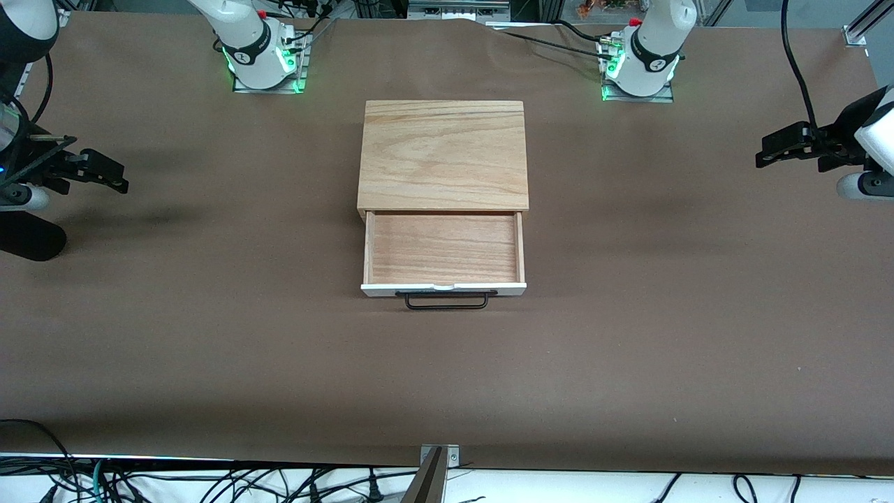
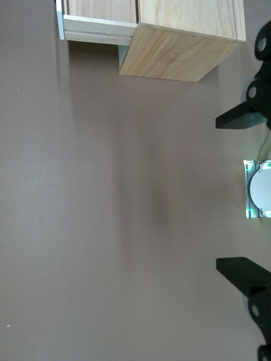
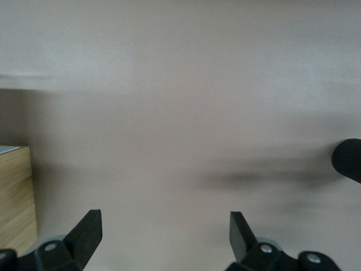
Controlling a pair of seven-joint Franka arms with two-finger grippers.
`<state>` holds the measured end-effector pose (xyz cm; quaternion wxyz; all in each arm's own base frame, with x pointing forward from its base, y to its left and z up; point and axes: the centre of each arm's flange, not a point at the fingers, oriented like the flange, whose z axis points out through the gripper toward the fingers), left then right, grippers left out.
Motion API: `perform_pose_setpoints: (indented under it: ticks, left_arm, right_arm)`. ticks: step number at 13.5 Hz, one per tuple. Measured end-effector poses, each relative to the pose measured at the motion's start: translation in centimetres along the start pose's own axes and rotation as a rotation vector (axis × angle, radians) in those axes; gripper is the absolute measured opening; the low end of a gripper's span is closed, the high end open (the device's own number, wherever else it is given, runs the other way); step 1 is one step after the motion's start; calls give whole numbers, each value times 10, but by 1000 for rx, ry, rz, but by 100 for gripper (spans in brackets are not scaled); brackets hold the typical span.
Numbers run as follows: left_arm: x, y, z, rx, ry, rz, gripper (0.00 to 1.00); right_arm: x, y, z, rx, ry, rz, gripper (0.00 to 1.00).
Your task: Pull top drawer with both arms simultaneously
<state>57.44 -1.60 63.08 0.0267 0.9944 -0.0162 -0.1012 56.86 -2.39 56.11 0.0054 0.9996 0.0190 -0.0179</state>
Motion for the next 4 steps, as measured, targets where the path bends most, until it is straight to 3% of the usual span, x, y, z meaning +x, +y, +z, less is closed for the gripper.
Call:
perform_pose_setpoints:
  ticks: [4]
  left_arm:
    - [0, 4, 1, 0, -2, 9, 100]
  right_arm:
    - [0, -1, 0, 0, 1, -2, 100]
